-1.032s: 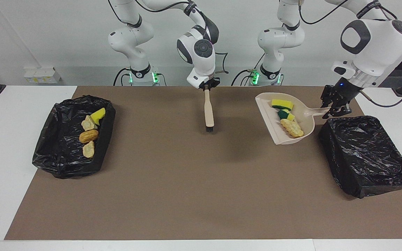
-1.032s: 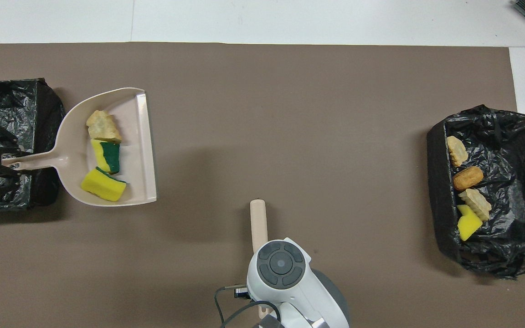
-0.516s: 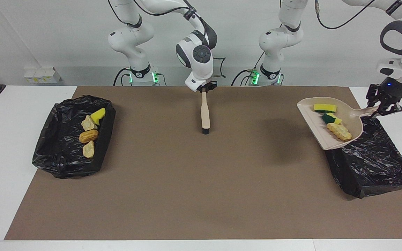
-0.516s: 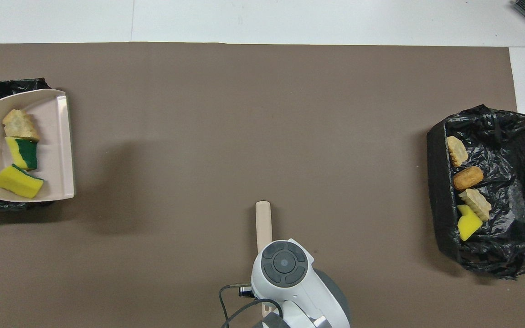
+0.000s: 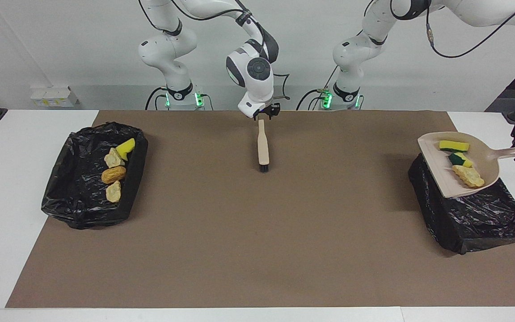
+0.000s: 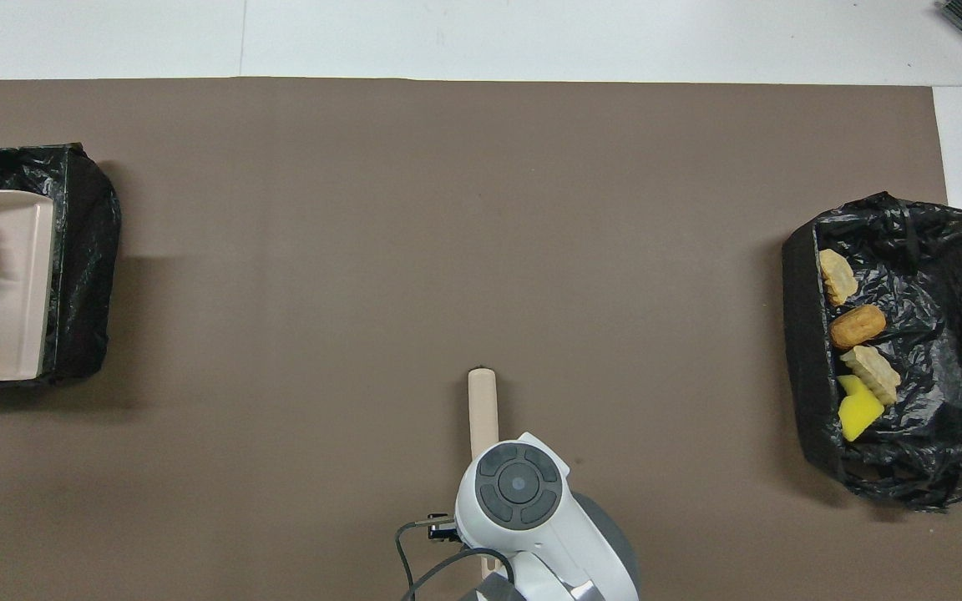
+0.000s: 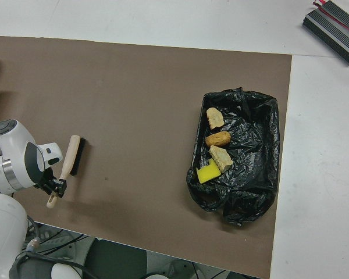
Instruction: Sweep and dump trash in bin
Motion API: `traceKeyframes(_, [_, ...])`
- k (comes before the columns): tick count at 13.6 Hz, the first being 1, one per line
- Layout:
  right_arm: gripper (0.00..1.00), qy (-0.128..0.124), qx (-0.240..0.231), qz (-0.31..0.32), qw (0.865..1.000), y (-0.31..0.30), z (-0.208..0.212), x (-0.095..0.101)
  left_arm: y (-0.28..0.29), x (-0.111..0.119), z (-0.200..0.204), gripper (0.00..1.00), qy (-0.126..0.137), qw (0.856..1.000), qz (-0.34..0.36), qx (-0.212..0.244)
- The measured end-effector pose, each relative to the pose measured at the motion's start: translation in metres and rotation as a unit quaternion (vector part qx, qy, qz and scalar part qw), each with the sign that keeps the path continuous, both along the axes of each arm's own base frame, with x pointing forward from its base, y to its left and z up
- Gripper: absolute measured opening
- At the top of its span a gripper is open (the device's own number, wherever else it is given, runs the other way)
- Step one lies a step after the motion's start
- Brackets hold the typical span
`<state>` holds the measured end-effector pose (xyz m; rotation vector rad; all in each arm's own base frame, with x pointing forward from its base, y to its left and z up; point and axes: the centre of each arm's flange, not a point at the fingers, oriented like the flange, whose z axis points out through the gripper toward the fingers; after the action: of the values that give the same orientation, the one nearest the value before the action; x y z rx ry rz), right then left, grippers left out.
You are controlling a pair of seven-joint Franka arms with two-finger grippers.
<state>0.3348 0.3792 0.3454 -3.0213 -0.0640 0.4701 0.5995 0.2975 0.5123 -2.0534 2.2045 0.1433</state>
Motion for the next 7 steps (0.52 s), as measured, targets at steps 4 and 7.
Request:
traceKeyframes(4, [1.0, -0.055, 0.007, 0.009, 0.998, -0.019, 0.031, 0.049, 0.017, 0.025, -0.005, 0.33, -0.008, 0.994, -0.042, 0.1])
traceKeyframes(7, [1.0, -0.104, 0.001, -0.004, 0.995, -0.062, 0.059, 0.105, -0.006, 0.042, 0.002, 0.33, -0.011, 0.984, -0.06, 0.165])
